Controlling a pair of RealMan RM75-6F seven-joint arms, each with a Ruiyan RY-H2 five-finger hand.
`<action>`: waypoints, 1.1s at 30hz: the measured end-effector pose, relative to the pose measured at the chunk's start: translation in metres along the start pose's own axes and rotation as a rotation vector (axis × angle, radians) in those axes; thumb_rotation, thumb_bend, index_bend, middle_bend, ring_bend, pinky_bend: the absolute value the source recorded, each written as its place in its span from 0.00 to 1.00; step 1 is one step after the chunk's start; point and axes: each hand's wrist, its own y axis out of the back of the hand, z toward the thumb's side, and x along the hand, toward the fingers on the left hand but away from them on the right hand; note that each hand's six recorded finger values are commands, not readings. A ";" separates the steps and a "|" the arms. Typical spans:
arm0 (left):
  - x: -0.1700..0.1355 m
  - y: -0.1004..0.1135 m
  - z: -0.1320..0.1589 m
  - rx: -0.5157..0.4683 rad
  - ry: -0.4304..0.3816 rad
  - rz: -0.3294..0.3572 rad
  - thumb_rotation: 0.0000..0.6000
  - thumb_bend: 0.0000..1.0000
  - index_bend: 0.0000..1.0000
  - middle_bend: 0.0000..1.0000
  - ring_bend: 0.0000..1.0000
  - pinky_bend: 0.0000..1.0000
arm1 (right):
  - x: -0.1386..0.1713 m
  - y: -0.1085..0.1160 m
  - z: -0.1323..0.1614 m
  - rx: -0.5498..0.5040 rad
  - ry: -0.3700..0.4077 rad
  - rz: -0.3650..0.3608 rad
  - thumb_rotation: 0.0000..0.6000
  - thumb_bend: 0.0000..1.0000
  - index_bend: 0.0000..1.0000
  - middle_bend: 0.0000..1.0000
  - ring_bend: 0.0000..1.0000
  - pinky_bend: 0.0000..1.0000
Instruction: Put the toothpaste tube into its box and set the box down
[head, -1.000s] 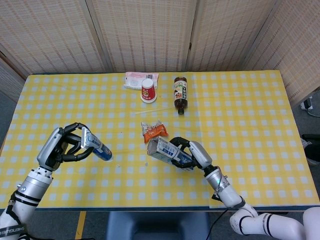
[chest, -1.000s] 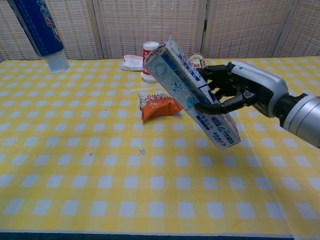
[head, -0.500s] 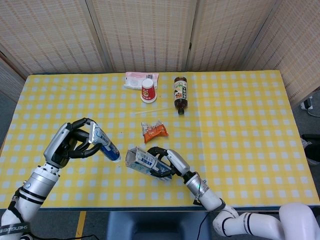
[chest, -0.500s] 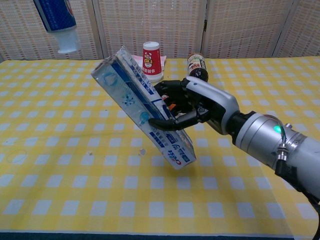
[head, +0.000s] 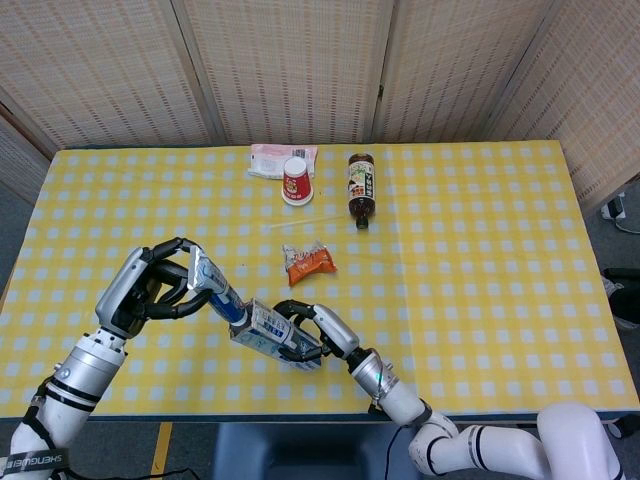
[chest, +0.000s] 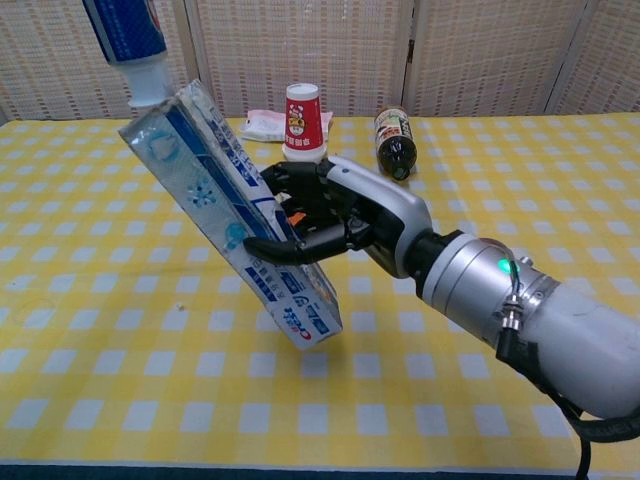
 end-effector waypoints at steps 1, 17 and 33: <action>0.000 0.000 0.000 0.001 -0.001 -0.002 1.00 0.58 0.94 1.00 1.00 1.00 | 0.000 0.000 0.001 -0.007 0.004 -0.001 1.00 0.32 0.46 0.32 0.37 0.48; -0.003 -0.005 -0.007 0.016 0.009 -0.015 1.00 0.58 0.94 1.00 1.00 1.00 | -0.009 -0.002 0.023 -0.115 0.082 -0.023 1.00 0.33 0.46 0.32 0.37 0.48; -0.005 -0.020 -0.030 0.069 0.054 -0.026 1.00 0.46 0.56 1.00 1.00 1.00 | -0.006 0.001 0.045 -0.126 0.131 -0.024 1.00 0.33 0.46 0.32 0.37 0.48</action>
